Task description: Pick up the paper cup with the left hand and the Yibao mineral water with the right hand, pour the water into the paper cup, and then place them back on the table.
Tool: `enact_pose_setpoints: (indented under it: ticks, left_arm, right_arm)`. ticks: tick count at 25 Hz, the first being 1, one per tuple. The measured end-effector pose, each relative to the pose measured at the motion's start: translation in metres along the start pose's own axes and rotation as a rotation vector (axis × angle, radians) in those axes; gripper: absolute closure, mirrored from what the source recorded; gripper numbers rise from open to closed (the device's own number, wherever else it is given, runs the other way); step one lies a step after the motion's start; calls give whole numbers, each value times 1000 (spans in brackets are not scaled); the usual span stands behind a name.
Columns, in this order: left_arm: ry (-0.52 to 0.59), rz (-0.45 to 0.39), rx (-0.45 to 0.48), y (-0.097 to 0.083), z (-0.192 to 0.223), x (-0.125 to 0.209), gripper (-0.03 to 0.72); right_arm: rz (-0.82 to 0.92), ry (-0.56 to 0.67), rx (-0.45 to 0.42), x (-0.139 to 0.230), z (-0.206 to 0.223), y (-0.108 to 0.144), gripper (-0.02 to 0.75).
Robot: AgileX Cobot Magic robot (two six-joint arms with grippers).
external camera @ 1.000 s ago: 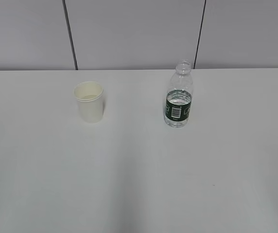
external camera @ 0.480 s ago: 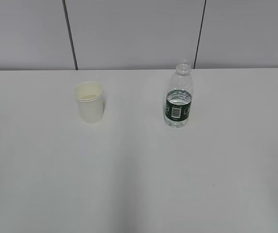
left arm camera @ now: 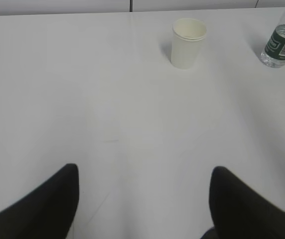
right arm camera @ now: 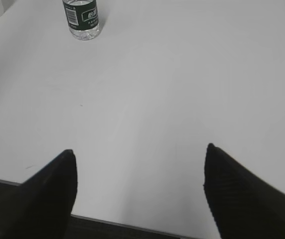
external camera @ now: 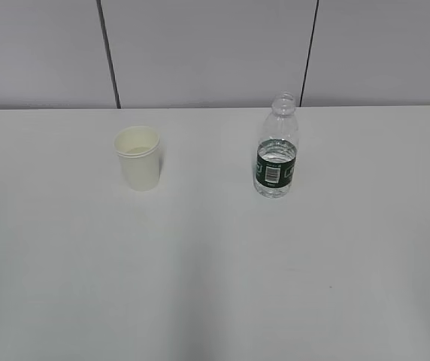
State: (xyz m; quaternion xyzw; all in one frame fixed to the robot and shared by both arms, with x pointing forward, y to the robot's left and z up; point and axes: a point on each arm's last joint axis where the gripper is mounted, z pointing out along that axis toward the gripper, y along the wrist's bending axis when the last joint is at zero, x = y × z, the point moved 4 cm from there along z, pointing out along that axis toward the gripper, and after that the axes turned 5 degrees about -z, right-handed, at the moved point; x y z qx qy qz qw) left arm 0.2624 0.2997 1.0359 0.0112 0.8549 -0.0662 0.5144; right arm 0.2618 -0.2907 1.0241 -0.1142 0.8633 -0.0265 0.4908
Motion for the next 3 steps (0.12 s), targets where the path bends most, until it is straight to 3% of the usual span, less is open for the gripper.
enact_pose_setpoints:
  ticks: [3]
  left_arm:
    - [0,0,0,0,0,0,192]
  right_arm:
    - [0,0,0,0,0,0,153]
